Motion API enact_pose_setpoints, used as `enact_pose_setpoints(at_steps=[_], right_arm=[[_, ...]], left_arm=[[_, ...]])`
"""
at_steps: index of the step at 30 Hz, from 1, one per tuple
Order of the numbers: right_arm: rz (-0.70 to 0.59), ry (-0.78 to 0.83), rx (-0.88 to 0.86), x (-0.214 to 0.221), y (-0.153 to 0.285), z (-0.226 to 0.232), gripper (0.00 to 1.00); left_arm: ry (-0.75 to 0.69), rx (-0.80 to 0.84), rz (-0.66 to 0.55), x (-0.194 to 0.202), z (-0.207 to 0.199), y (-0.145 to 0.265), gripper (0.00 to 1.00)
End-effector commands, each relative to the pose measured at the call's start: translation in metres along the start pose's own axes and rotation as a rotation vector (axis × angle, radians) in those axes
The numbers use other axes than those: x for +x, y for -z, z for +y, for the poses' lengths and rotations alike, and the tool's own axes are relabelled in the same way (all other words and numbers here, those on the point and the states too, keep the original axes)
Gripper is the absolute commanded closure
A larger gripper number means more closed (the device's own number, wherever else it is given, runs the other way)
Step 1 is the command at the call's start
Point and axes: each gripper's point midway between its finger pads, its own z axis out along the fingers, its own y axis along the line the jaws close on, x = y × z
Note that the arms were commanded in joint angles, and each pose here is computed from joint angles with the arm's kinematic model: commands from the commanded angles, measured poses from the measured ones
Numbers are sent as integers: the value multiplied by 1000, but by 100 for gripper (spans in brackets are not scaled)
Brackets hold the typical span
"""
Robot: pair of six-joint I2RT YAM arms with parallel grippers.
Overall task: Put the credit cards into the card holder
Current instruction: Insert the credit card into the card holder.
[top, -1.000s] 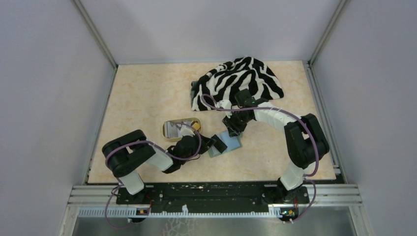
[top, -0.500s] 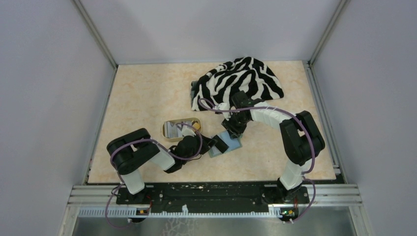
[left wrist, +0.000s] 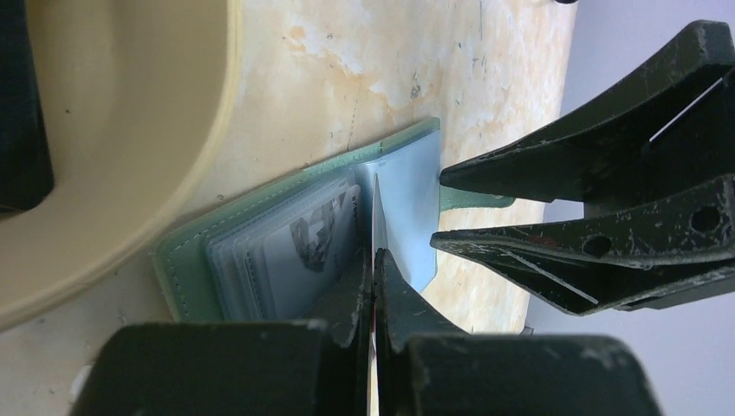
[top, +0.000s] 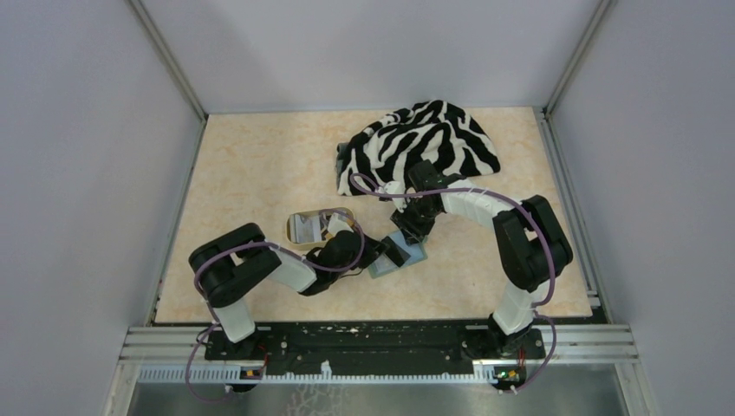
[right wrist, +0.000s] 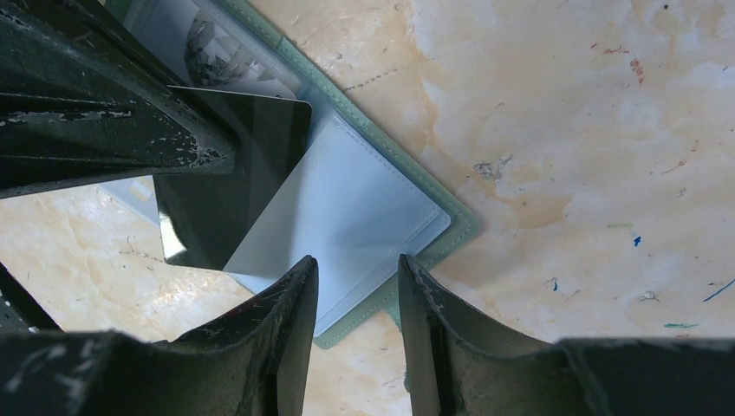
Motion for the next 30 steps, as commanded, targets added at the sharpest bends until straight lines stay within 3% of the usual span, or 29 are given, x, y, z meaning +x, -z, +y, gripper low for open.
enact_pose_setpoints(at_steps=[1,16,30], right_arm=[[-57,44,26,-25,10,-4,61],[-53,39,33,-24,9,-6,61],[-47,31,45,-22,7,-8,61]], left_arm=[[-14,-143,35,7,24,3,100],[-7,-187,73,12,21,4,100],[-39,-138,31,1,10,7,100]])
